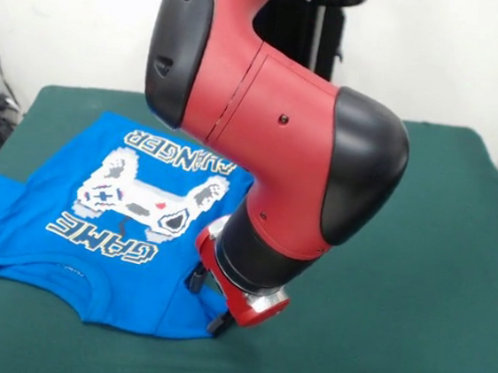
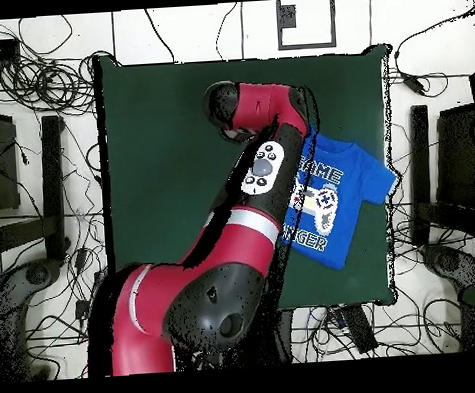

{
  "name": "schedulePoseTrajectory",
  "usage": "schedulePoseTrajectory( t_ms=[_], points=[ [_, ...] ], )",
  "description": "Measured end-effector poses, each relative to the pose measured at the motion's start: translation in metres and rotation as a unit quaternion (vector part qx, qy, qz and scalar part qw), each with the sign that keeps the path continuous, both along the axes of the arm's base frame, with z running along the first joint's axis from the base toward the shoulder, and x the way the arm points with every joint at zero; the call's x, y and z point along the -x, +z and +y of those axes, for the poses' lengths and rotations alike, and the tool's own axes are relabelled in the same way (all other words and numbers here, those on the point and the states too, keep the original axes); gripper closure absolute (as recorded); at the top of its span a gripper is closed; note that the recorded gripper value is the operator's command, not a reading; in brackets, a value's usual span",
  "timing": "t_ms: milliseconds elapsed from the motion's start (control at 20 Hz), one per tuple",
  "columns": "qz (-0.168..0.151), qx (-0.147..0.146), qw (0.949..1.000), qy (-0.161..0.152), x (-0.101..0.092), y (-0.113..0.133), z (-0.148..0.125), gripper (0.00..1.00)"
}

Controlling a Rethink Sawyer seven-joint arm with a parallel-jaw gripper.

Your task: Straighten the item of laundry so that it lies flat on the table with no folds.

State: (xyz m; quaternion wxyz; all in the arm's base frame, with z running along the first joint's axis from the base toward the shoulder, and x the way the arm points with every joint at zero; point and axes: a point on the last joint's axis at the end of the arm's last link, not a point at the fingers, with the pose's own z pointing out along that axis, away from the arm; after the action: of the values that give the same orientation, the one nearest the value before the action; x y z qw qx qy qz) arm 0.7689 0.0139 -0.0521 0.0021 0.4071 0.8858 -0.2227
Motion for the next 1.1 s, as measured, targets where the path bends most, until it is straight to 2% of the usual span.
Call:
schedulePoseTrajectory(
  t_ms=[250, 450, 650, 850, 900, 1100],
  points=[
    [-0.021, 0.027, 0.9980, -0.053, 0.001, -0.002, 0.007, 0.00],
    [-0.047, 0.053, 0.9923, -0.102, 0.004, -0.004, 0.016, 0.00],
    [-0.087, 0.085, 0.9780, -0.169, 0.008, -0.006, 0.031, 0.00],
    [-0.122, 0.105, 0.9626, -0.218, 0.012, -0.009, 0.050, 0.00],
    [-0.134, 0.108, 0.9573, -0.232, 0.012, -0.010, 0.058, 0.00],
    [-0.144, 0.110, 0.9535, -0.240, 0.014, -0.010, 0.068, 0.00]
  ],
)
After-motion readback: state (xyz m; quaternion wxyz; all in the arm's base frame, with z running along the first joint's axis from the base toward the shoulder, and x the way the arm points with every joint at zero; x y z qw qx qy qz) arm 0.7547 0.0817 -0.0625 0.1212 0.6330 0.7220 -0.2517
